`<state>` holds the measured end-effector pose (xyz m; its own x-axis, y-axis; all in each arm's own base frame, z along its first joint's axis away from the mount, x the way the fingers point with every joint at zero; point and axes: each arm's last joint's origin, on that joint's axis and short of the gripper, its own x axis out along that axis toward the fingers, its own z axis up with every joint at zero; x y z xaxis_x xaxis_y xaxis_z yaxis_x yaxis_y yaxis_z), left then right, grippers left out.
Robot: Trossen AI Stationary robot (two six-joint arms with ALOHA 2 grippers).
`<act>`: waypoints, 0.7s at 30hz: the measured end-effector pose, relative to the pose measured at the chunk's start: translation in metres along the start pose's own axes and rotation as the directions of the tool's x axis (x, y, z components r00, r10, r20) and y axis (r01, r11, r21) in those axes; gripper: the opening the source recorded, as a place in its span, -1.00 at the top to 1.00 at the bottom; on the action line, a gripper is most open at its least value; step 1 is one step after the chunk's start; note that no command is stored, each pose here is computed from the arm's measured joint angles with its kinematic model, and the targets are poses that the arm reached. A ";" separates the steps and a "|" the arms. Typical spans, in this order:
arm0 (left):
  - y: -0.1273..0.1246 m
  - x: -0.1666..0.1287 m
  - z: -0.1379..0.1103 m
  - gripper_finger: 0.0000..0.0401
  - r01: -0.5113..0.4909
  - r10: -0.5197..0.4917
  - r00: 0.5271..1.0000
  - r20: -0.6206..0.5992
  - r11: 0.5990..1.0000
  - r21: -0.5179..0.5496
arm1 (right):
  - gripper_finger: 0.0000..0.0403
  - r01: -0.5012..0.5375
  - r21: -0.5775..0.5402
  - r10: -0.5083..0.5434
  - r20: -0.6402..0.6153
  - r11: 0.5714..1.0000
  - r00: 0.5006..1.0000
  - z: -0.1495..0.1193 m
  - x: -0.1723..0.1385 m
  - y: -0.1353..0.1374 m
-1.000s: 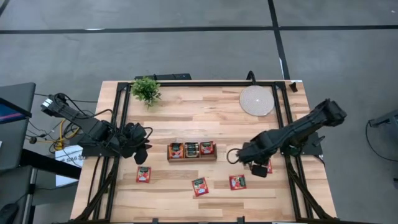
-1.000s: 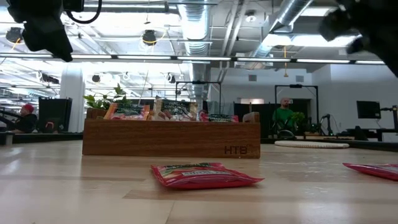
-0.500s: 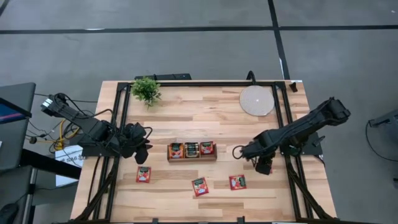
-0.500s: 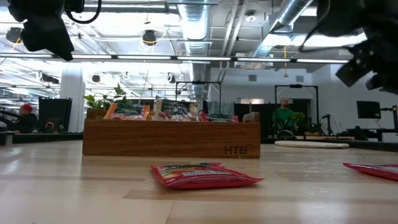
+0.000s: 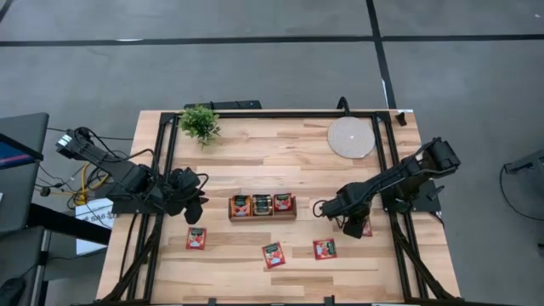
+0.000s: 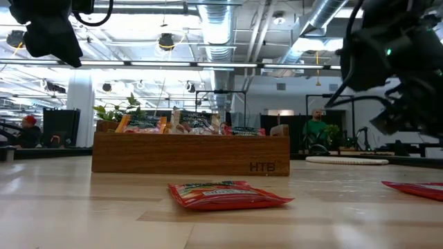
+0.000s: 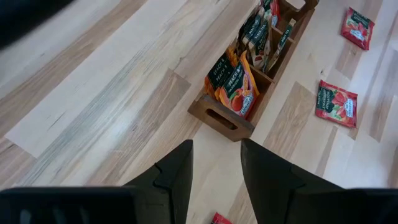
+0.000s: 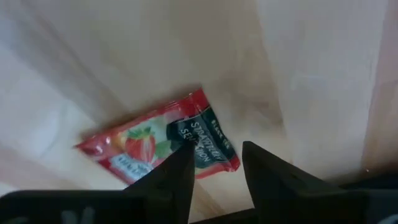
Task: Pick & Place Tea
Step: Put the red tea bag into the right section of the wooden organizer
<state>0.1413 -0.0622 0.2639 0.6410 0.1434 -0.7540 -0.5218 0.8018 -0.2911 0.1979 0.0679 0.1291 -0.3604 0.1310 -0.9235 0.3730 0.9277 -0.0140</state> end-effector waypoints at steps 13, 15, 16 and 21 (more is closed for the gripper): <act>0.000 0.000 0.000 0.37 0.012 -0.012 1.000 -0.017 1.000 -0.001 | 0.53 -0.036 -0.006 0.036 -0.068 0.999 0.997 0.015 0.010 -0.005; -0.001 0.000 0.000 0.37 0.013 -0.013 1.000 -0.017 1.000 -0.001 | 0.60 -0.043 -0.002 0.043 -0.061 0.999 0.997 0.016 0.008 -0.006; 0.000 0.000 0.000 0.37 0.012 -0.012 1.000 -0.017 1.000 -0.001 | 0.63 -0.045 0.001 0.045 -0.058 0.999 0.997 0.016 0.008 -0.007; -0.001 0.000 0.000 0.37 0.013 -0.013 1.000 -0.016 1.000 -0.002 | 0.74 -0.052 0.004 0.053 -0.022 0.999 0.998 0.016 0.003 -0.010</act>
<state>0.1414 -0.0628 0.2638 0.6383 0.1239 -0.7597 -0.5147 0.8026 -0.3016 0.2065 0.0540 0.1205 -0.3592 0.1873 -0.9143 0.3946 0.9183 0.0331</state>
